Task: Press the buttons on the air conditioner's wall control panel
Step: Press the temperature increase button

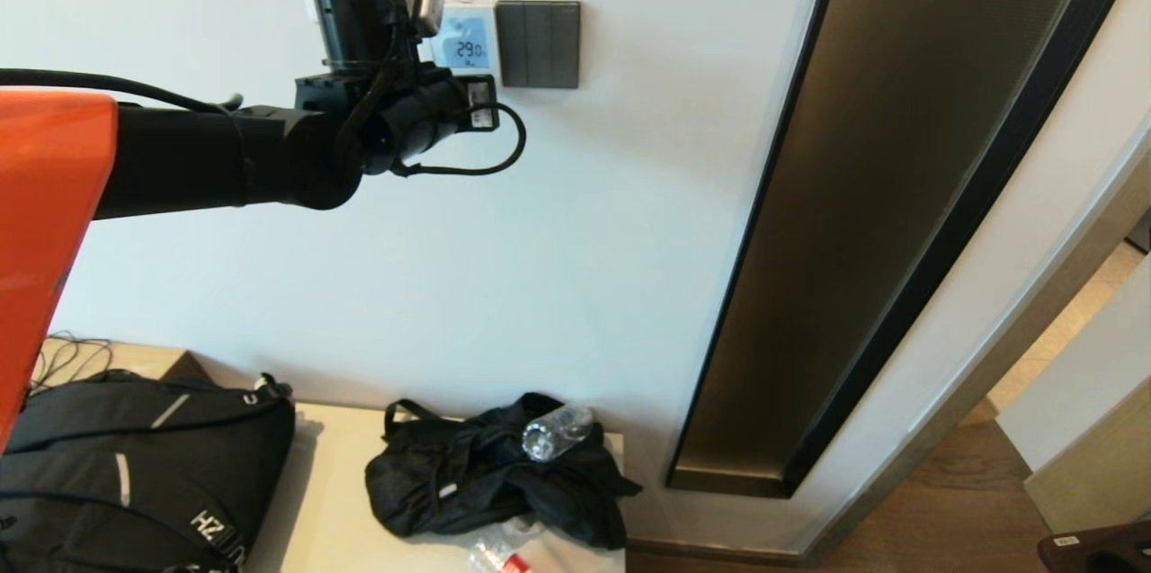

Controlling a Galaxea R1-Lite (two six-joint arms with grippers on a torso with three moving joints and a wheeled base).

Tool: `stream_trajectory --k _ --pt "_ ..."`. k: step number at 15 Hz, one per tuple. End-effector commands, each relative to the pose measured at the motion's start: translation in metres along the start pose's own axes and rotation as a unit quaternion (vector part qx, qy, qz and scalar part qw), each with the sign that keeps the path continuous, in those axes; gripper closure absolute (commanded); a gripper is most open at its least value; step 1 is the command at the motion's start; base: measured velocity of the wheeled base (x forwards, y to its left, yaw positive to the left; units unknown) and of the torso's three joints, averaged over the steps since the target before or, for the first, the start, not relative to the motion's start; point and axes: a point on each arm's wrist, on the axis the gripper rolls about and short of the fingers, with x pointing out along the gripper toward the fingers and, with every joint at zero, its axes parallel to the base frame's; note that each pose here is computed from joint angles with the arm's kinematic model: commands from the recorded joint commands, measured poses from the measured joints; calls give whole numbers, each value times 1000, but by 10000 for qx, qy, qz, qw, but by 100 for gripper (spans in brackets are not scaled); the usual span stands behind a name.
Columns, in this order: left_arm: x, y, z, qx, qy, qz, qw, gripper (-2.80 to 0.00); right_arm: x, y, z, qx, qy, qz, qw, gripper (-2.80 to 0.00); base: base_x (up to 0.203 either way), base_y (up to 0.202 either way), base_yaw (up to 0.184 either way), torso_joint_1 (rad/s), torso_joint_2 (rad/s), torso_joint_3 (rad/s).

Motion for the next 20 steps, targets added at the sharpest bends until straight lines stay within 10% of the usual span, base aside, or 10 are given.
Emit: stream_trajectory --k 1,11,20 --pt "5 0 -4 -2 7 11 10000 0 0 0 0 -2 5 -1 10000 0 0 0 0 0 0 0" --pt "-28 2 21 -45 -150 -1 9999 0 0 0 0 -1 13 -1 10000 0 0 0 0 0 0 0" --pt "-159 25 39 -49 -431 72 9990 0 0 0 0 -1 10 -1 10000 0 0 0 0 0 0 0"
